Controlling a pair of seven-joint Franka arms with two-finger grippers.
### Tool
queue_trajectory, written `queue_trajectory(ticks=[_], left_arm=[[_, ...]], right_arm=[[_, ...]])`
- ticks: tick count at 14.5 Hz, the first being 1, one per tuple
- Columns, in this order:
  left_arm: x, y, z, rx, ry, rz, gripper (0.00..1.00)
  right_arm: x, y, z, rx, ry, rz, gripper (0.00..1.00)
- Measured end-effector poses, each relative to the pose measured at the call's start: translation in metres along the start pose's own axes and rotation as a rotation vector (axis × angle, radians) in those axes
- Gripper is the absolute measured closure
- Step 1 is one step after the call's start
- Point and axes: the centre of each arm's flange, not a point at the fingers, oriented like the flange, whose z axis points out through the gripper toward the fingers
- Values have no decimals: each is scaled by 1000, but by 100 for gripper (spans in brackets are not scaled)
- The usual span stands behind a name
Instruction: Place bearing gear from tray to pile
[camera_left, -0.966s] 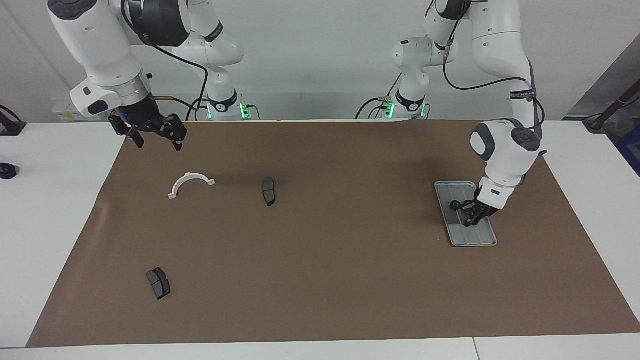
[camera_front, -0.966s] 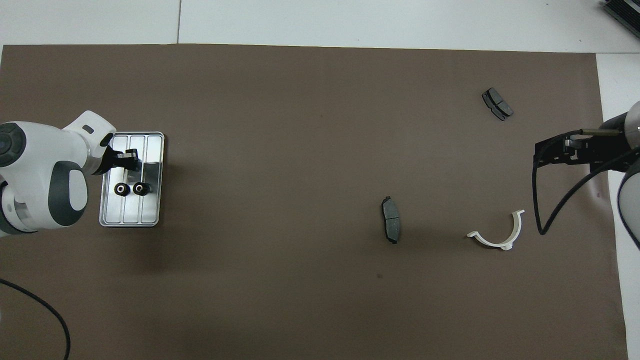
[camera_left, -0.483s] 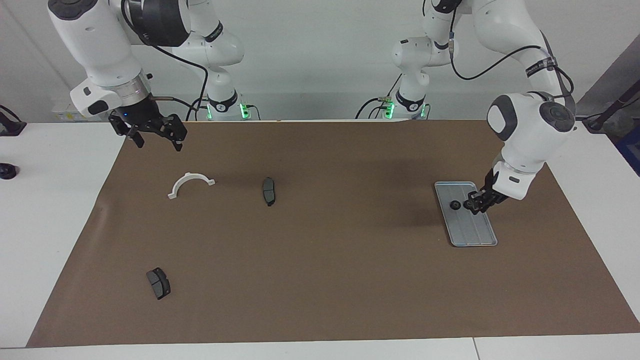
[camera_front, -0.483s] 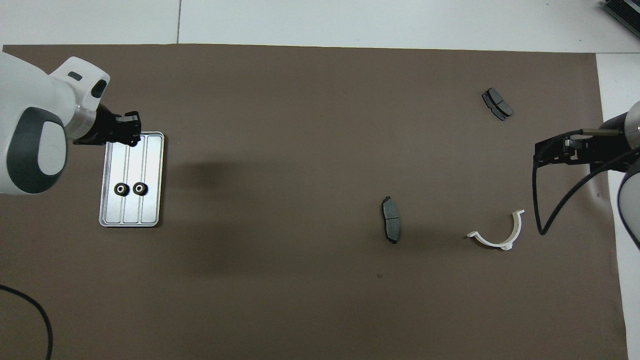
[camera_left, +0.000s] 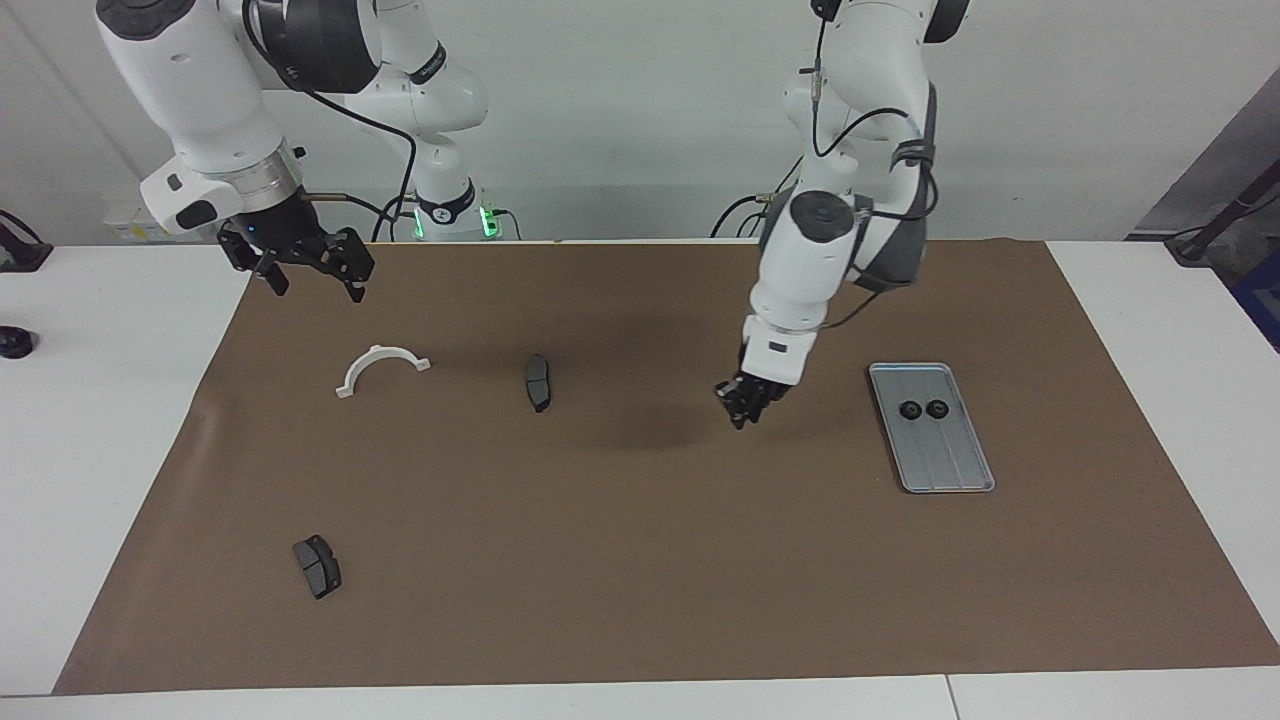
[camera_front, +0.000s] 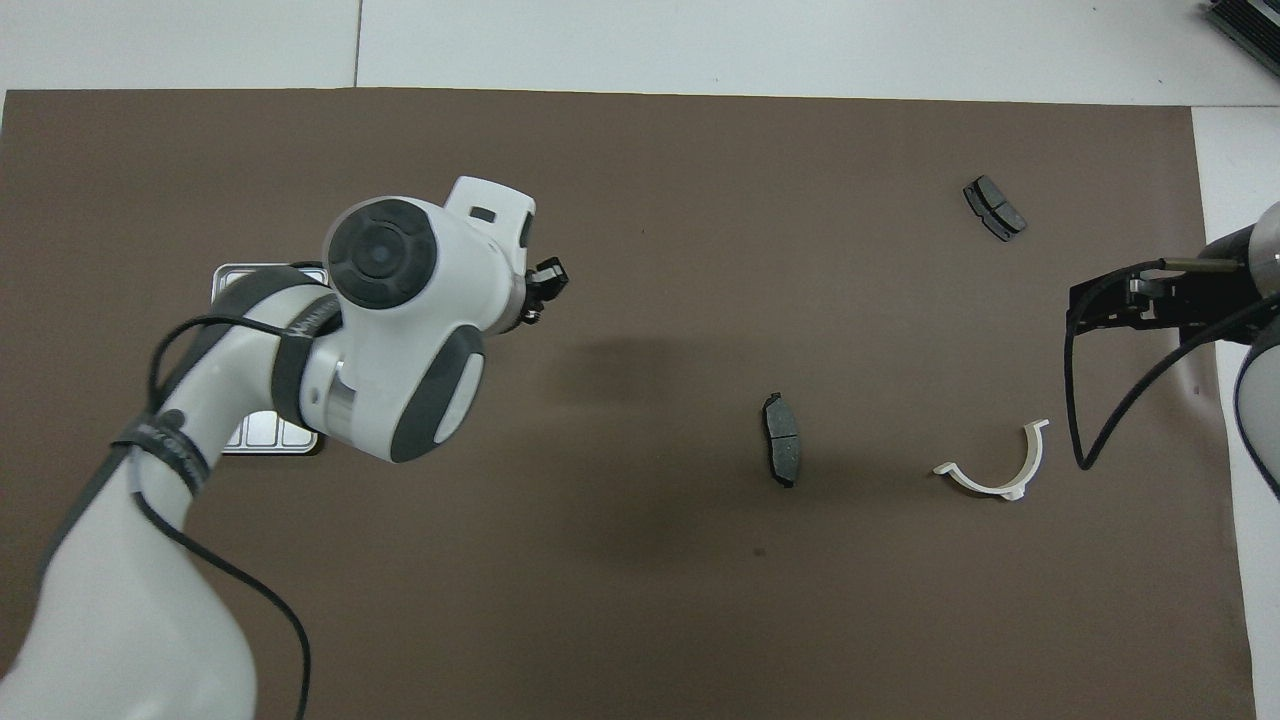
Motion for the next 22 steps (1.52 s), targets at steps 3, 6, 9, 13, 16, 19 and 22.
queue_trajectory(ticks=[3, 6, 9, 13, 16, 19, 22], left_arm=[[-35, 29, 45, -45, 9, 1, 77], [-27, 25, 69, -63, 27, -14, 76], [-26, 24, 72, -53, 21, -44, 66], [21, 8, 18, 19, 17, -134, 23], [86, -58, -58, 61, 25, -270, 0], [142, -138, -89, 101, 25, -419, 0], [177, -225, -71, 155, -2, -530, 0]], right_arm=[[0, 2, 0, 0, 0, 4, 0], [1, 4, 0, 0, 2, 8, 0], [4, 5, -3, 5, 31, 10, 0], [5, 2, -1, 7, 44, 5, 0], [6, -4, 3, 8, 50, -6, 0], [10, -24, 11, 18, 103, -36, 0], [10, -83, 37, 27, 106, 10, 0]])
